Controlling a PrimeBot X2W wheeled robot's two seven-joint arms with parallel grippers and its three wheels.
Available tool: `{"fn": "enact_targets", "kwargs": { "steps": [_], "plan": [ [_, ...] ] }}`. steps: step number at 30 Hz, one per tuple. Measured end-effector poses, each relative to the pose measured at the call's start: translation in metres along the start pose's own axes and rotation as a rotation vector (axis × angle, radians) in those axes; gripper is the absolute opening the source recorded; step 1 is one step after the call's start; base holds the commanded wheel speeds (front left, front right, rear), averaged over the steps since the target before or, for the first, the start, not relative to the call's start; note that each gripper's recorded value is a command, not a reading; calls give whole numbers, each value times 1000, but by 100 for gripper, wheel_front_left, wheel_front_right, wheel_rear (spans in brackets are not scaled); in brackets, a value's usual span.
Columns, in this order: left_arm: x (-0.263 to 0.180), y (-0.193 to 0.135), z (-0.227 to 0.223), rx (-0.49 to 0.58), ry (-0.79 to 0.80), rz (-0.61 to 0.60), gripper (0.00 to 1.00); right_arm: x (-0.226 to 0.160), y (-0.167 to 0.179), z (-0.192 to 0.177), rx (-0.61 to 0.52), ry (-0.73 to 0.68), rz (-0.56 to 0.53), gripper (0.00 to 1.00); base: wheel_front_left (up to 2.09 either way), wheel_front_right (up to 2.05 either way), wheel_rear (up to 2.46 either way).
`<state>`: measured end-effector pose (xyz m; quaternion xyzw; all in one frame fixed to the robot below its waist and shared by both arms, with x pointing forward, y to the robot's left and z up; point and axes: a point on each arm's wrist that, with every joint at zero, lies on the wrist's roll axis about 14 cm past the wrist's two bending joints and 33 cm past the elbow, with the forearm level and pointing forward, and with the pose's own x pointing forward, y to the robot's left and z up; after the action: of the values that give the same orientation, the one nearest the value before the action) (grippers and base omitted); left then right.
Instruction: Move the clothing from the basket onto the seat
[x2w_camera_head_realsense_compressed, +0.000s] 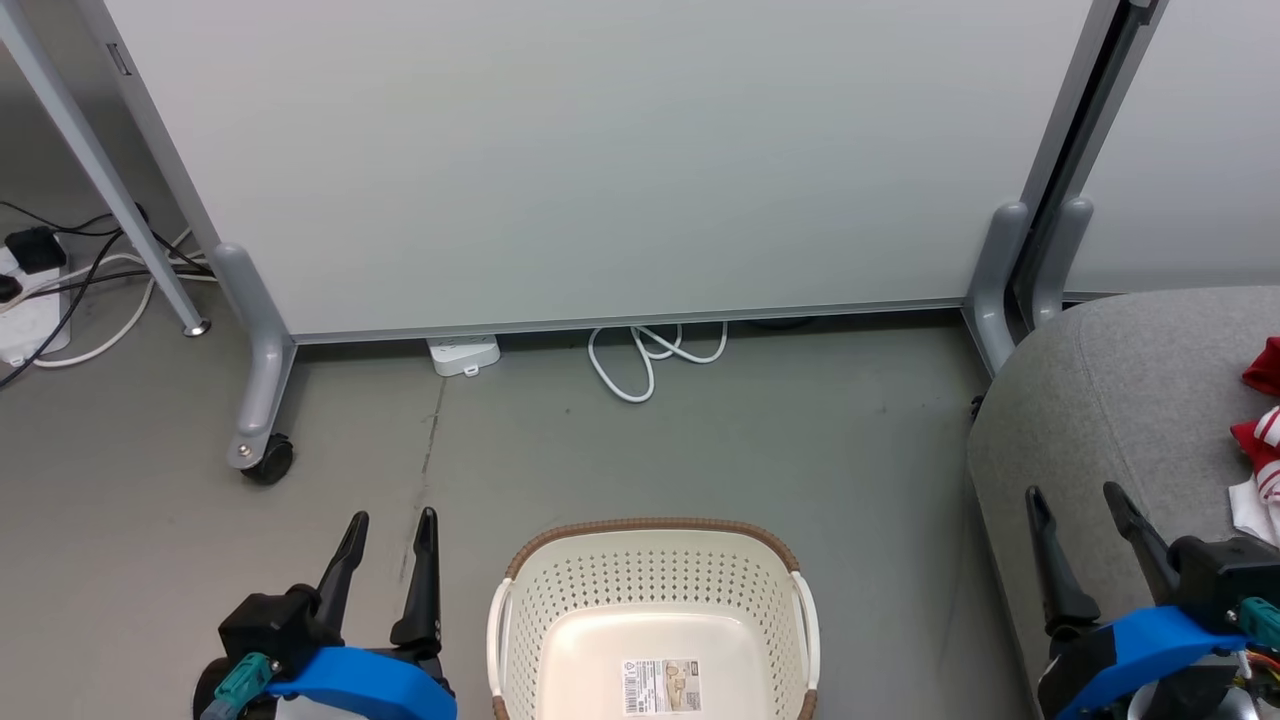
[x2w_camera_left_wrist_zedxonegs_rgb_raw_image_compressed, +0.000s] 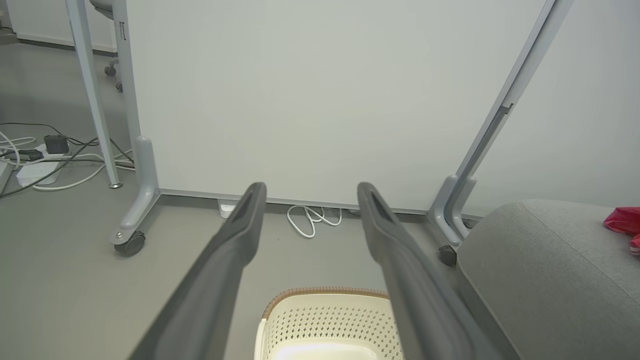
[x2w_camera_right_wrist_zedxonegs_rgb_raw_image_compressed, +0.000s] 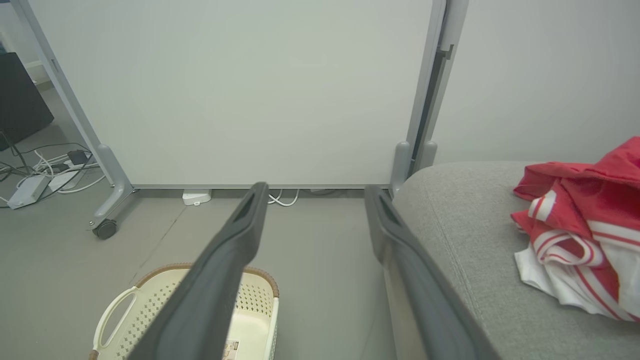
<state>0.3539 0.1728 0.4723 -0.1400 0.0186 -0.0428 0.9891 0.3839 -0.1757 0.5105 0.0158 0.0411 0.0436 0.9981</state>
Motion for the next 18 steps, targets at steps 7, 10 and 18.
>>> {"fn": "enact_targets", "kwargs": {
  "steps": [7, 10, 18],
  "plan": [
    [-5, 0, -6, -5, 13, 11, 100, -4, 3, -6, 15, 12, 8, 100, 0, 0, 0],
    [-6, -1, -7, -11, 16, 12, 100, -4, 5, -7, 23, 13, 13, 100, 0, 0, 0],
    [-5, -2, -9, -17, 20, 11, 100, -5, 7, -10, 37, 20, 18, 100, 0, 0, 0]
  ]
}}
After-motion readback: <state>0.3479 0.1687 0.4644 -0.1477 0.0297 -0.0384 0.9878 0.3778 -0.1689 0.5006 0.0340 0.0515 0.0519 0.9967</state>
